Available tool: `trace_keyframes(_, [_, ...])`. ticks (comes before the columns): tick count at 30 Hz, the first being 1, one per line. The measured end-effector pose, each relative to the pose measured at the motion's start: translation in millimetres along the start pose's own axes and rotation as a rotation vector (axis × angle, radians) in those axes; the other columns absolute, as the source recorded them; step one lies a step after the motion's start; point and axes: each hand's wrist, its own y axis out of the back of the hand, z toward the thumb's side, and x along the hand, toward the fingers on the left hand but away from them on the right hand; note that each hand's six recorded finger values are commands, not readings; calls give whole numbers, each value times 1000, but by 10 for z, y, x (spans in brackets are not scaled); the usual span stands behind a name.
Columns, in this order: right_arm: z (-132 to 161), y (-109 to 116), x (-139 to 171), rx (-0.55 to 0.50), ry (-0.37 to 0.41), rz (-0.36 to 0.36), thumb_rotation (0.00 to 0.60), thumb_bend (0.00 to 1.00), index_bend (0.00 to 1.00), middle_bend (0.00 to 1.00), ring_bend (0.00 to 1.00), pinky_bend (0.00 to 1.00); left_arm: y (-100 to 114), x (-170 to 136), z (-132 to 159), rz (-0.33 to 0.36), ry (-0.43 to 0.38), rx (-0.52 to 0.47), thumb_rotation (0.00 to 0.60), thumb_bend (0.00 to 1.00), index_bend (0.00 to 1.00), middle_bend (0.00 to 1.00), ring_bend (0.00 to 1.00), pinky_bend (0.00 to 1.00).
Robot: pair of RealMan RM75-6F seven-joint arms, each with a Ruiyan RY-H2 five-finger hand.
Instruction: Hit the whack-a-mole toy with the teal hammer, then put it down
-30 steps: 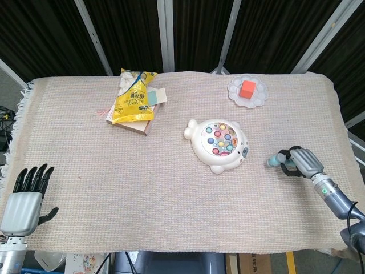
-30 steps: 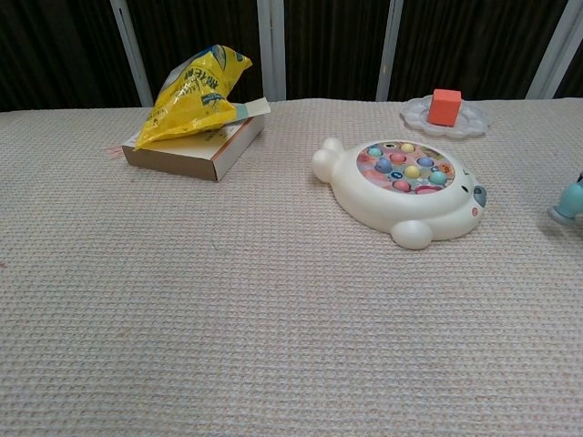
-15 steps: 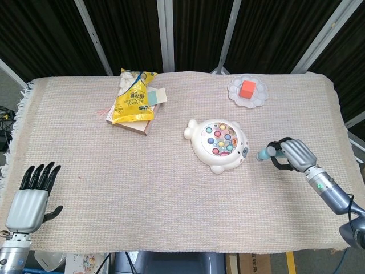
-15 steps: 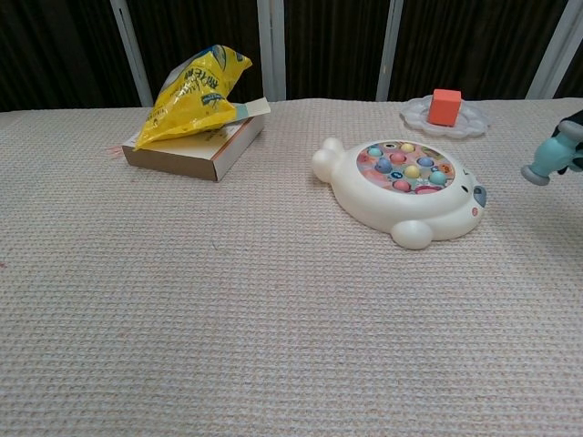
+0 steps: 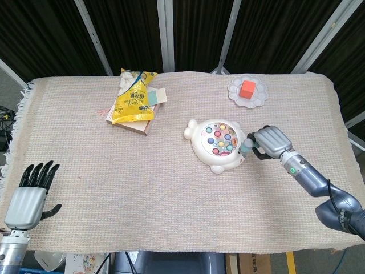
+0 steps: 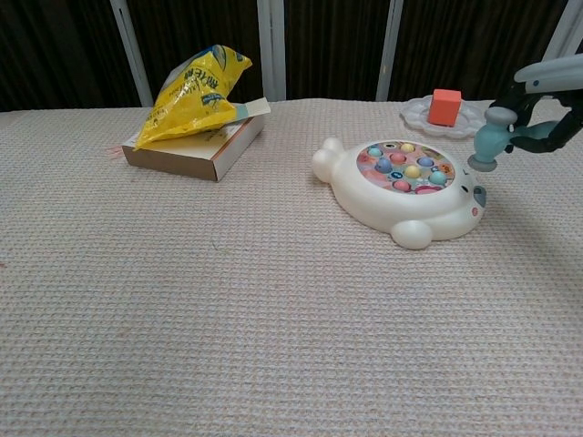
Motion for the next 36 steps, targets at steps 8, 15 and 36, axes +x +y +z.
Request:
trace_keyframes(8, [129, 68, -219, 59, -26, 48, 600, 797, 831, 754, 575, 304, -40, 27, -38, -11, 7, -9, 600, 154, 0, 0, 0, 0])
trace_keyframes(15, [189, 22, -336, 91, -42, 79, 600, 797, 834, 756, 577, 307, -64, 47, -52, -18, 10, -12, 600, 154, 0, 0, 0, 0])
trace_keyframes(36, [294, 55, -390, 139, -73, 86, 600, 799, 852, 765, 587, 314, -104, 80, -103, -24, 16, -24, 600, 154, 0, 0, 0, 0])
